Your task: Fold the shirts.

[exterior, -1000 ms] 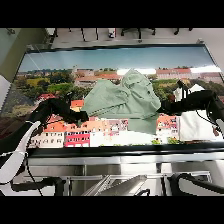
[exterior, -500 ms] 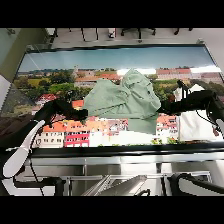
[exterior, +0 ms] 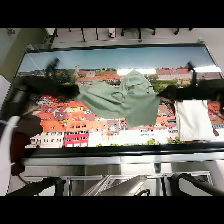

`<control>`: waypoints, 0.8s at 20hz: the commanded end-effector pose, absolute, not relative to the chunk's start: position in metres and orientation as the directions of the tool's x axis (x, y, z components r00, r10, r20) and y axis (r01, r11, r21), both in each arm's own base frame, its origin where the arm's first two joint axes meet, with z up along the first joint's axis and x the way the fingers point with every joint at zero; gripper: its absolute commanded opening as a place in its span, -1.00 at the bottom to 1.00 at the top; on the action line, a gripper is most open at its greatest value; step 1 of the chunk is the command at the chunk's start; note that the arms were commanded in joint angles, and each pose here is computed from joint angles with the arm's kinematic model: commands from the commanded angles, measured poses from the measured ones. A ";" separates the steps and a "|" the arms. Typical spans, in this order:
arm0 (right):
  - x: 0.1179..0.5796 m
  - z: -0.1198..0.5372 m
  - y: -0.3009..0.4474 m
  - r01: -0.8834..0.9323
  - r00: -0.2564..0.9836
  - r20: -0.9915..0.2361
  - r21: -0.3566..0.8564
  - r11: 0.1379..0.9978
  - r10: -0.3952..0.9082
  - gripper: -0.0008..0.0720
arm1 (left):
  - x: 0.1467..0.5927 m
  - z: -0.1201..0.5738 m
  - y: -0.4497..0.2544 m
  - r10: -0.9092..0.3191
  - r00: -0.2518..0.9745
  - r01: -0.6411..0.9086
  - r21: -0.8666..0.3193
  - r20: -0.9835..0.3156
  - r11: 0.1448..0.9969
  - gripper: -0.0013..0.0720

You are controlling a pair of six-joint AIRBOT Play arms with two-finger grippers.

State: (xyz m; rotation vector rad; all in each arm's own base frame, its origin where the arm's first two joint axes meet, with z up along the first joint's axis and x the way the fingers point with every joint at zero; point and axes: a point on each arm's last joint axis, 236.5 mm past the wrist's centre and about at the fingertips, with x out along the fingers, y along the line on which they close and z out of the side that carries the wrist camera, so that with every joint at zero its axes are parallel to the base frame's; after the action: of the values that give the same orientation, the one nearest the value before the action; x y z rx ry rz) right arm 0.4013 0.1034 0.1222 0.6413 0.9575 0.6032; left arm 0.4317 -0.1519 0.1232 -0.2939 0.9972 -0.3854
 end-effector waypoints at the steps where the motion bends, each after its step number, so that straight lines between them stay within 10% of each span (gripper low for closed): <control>1: 0.377 0.332 0.119 -0.543 0.600 -0.211 0.601 0.587 0.771 -0.92 | 0.385 0.371 -0.133 -0.532 0.777 0.375 -0.432 -0.337 0.820 -0.93; 5: 0.273 0.540 0.113 -0.626 0.779 0.143 0.118 0.771 0.611 -0.92 | 0.269 0.547 -0.061 -0.298 0.951 0.308 -0.288 0.079 0.907 -0.92; 8: 0.220 0.594 0.117 -0.576 0.781 0.293 -0.005 0.818 0.551 -0.92 | 0.232 0.559 -0.039 -0.165 0.977 0.196 -0.264 0.136 0.944 -0.92; 12: 0.251 0.574 0.106 -0.571 0.804 0.229 0.039 0.820 0.549 -0.92 | 0.269 0.474 -0.013 -0.127 0.987 0.083 -0.361 -0.099 0.929 -0.92; 16: 0.353 0.476 0.093 -0.596 0.783 -0.014 0.273 0.755 0.622 -0.92 | 0.352 0.320 -0.035 -0.338 0.814 0.105 -0.451 -0.473 0.886 -0.92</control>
State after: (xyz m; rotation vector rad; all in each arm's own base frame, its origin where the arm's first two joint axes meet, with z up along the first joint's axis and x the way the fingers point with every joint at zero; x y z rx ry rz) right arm 0.3009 0.0974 0.5330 0.1831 -0.0700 0.6317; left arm 0.3167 -0.0186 0.4132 -0.4093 0.3126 -0.1719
